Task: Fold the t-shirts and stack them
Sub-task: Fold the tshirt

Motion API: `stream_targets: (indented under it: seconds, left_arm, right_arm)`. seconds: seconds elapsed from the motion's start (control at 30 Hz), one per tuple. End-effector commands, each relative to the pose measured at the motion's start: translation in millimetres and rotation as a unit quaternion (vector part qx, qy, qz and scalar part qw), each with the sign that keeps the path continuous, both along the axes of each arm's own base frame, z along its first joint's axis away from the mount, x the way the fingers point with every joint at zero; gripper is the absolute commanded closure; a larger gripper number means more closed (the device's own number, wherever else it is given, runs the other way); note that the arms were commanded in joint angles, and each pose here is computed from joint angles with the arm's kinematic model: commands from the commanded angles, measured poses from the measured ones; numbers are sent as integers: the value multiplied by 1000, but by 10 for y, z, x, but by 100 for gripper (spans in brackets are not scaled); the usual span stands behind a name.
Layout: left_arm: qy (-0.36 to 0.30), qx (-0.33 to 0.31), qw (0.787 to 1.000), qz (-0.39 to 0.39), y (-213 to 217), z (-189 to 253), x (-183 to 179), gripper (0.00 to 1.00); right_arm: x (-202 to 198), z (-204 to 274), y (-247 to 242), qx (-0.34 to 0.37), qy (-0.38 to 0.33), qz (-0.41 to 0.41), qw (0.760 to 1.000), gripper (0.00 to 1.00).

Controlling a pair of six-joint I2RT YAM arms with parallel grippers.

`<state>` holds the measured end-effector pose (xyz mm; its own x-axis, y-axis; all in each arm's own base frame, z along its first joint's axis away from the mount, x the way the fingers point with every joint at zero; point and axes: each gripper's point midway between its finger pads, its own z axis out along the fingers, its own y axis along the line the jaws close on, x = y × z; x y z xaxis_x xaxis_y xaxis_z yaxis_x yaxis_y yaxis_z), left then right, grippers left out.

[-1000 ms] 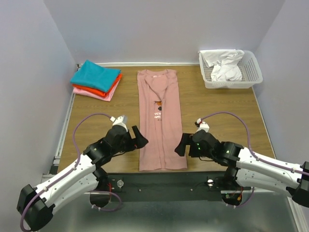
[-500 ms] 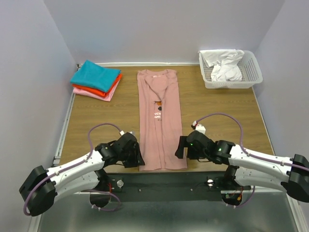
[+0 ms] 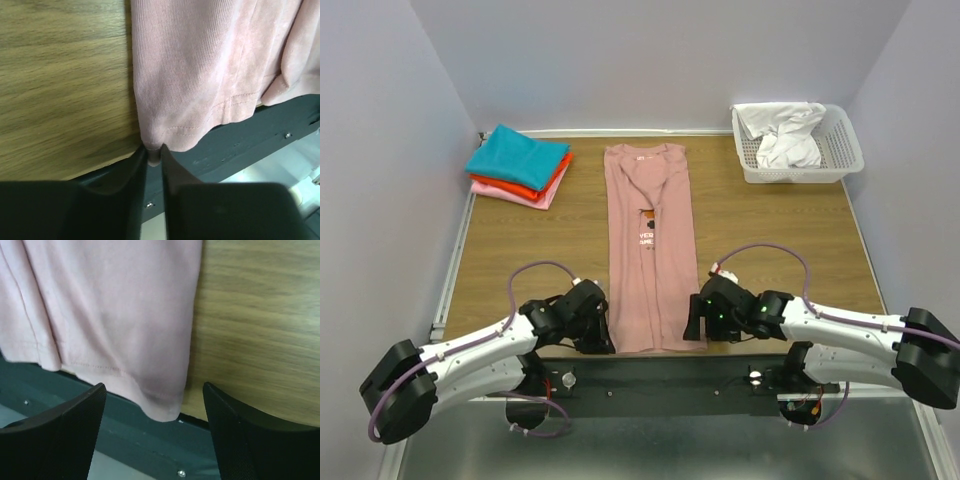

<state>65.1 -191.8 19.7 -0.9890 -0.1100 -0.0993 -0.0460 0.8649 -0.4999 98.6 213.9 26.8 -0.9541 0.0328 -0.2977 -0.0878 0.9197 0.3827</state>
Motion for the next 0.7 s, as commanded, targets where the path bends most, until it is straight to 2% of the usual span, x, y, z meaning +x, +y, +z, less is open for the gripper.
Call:
stream_targets:
  seconds: [0.0,0.03,0.07,0.1,0.23,0.27,0.33,0.43,0.67]
  left_arm:
    - [-3,-16,1000,-9,-33,11,-29,82]
    - [-5,-21,1000,-10,-53,13,-22,87]
    - [-3,-25,1000,-12,-65,2,-28,88]
    - [-8,-34,999,-14,-111,14,-4,90]
    - [-12,-47,999,-19,-169,44,14,100]
    - [-13,-49,999,-19,-175,55,18,100]
    - [-18,-56,998,-16,-195,96,39,100]
    - [-39,-70,997,-10,-234,204,107,100]
    - [-110,-102,988,25,-349,519,402,100]
  right_arm:
    - [-202,-119,-50,-5,52,10,999,24]
    - [-188,-132,-61,-9,49,6,999,30]
    - [-175,-139,-66,-12,48,4,999,33]
    - [-167,-156,-79,-18,47,2,999,43]
    - [-186,-176,-44,-21,58,7,998,57]
    - [-202,-189,-36,-21,65,9,998,60]
    - [-226,-214,-38,-24,71,16,997,76]
    - [-181,-183,-19,-25,58,23,998,90]
    - [210,187,99,1,-46,1,999,99]
